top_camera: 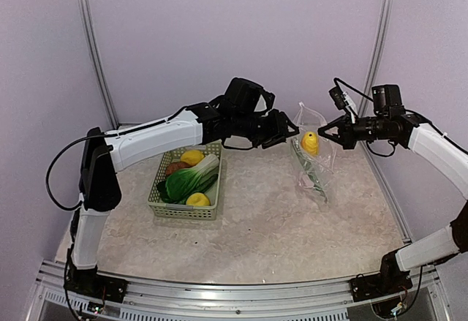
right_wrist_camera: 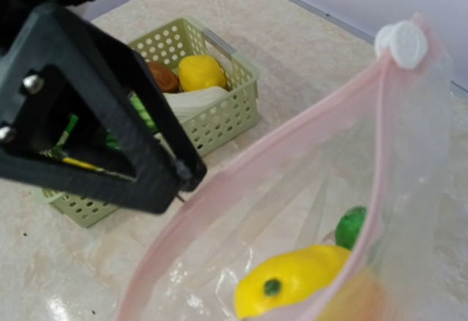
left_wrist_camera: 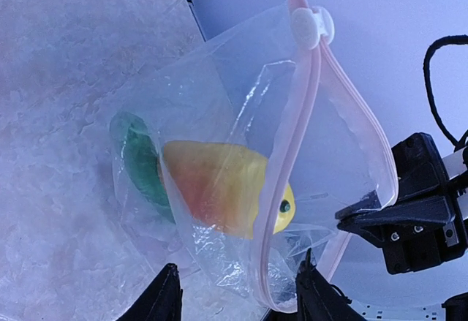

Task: Place the food in the zip-top bag and seal the zipper
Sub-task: Adjust the zipper food storage bag.

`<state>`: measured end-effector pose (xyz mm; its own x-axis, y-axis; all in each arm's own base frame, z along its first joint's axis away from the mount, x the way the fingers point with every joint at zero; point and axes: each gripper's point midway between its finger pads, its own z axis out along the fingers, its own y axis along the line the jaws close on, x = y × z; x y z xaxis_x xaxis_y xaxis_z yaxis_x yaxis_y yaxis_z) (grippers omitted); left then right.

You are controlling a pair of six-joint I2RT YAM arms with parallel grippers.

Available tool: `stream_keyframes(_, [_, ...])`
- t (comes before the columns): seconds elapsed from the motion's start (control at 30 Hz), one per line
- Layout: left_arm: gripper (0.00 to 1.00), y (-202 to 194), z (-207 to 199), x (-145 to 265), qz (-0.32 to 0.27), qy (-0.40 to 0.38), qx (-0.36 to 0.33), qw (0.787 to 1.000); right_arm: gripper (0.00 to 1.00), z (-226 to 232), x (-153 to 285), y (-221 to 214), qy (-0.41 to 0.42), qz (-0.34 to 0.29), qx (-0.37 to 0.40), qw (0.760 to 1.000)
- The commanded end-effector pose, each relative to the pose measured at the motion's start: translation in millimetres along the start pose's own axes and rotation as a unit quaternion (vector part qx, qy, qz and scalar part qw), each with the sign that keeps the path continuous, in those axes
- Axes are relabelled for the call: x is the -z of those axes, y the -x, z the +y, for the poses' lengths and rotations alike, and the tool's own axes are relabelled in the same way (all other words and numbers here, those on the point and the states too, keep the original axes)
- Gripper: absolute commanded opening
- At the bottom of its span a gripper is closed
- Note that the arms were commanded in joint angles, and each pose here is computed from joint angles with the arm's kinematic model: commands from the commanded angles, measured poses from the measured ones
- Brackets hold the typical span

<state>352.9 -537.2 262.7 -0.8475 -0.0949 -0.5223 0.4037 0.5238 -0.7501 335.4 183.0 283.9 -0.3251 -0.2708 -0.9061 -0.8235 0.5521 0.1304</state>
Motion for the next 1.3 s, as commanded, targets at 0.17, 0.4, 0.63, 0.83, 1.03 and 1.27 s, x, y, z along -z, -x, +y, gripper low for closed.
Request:
stream_keyframes(0.17, [0.48, -19.6, 12.6, -30.3, 0.058, 0.007, 0.004, 0.998, 0.0, -13.7, -12.9, -10.2, -0.018, 0.018, -0.008, 1.0])
stream_keyframes(0.4, [0.22, -12.8, 38.7, -31.1, 0.053, 0.044, 0.024, 0.997, 0.0, -19.2, -16.9, -2.5, -0.019, 0.018, -0.003, 1.0])
stream_keyframes(0.63, [0.0, 28.8, -16.8, -11.5, -0.001, -0.041, -0.048, 0.998, 0.0, -38.3, 6.9, 58.0, -0.091, -0.005, 0.039, 0.995])
stream_keyframes(0.83, [0.0, 53.2, -78.9, 21.1, -0.087, -0.081, -0.161, 0.98, 0.0, -68.3, 28.1, 83.4, -0.198, -0.016, 0.059, 0.978])
stream_keyframes(1.03, [0.0, 56.5, -34.7, -1.7, -0.04, -0.073, -0.075, 0.994, 0.0, -91.3, 18.8, 57.8, -0.229, 0.039, 0.04, 0.972])
stream_keyframes(1.27, [0.3, 79.9, -29.2, 7.8, -0.047, -0.11, -0.091, 0.989, 0.0, -142.3, 31.6, 59.9, -0.33, 0.063, 0.025, 0.942])
